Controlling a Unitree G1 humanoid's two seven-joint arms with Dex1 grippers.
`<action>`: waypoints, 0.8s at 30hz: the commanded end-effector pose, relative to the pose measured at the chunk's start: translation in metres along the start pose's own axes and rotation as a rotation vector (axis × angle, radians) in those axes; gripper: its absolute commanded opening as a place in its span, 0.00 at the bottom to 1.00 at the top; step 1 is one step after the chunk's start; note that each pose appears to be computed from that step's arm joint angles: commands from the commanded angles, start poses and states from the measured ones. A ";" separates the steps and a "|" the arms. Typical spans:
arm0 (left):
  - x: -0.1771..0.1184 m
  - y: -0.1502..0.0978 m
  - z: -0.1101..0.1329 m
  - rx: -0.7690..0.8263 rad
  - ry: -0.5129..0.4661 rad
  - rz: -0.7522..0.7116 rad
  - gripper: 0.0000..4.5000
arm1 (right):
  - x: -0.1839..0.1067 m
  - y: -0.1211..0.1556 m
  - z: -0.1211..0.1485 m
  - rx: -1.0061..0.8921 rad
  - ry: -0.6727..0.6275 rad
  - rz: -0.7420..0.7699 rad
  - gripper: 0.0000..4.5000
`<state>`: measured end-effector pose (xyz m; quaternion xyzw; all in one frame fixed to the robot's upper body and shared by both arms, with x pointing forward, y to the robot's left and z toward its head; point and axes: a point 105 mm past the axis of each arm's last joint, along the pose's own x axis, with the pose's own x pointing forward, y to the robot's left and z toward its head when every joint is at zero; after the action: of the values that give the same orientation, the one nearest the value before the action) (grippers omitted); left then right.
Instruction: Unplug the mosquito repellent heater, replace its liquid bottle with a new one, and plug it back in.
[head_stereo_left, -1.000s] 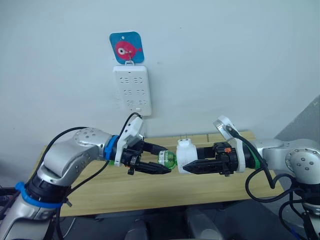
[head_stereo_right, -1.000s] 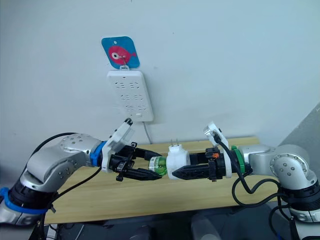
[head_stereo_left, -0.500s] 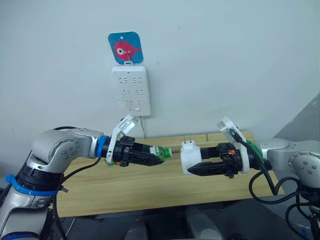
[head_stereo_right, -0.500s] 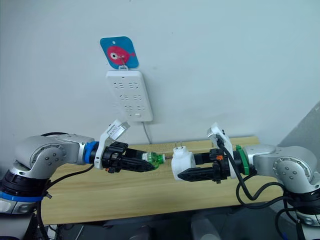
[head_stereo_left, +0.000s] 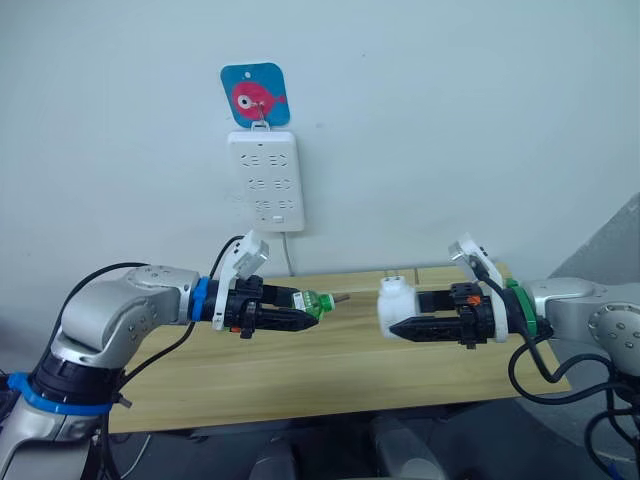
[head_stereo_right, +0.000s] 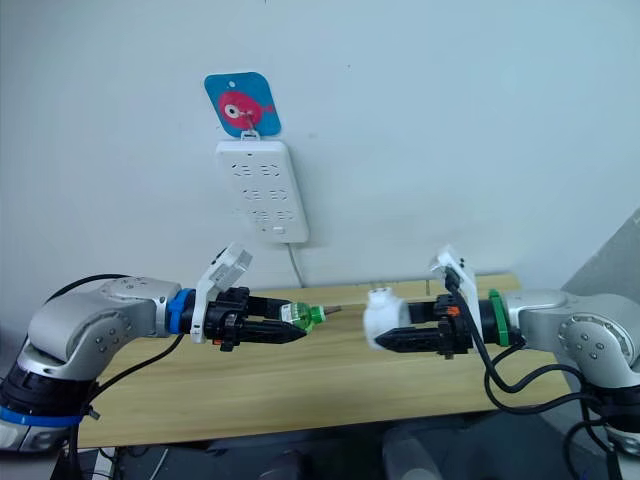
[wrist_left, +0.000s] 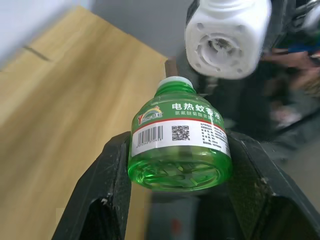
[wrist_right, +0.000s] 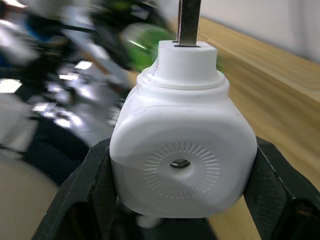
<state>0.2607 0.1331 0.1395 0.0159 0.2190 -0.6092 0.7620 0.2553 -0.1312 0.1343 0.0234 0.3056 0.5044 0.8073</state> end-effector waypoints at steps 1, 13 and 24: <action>0.006 -0.005 -0.005 0.182 0.001 0.015 0.50 | -0.007 -0.054 -0.027 -0.039 0.110 -0.314 0.67; 0.031 -0.026 -0.038 0.333 -0.012 0.003 0.50 | -0.026 -0.142 -0.085 -0.326 0.519 -0.546 0.67; 0.041 -0.027 -0.042 0.378 -0.012 0.004 0.50 | -0.019 -0.157 -0.099 -0.203 0.579 -0.532 0.89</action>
<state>0.2302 0.1052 0.0871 0.1480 0.1163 -0.6327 0.7512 0.3204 -0.2487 0.0034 -0.2830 0.4698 0.2949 0.7825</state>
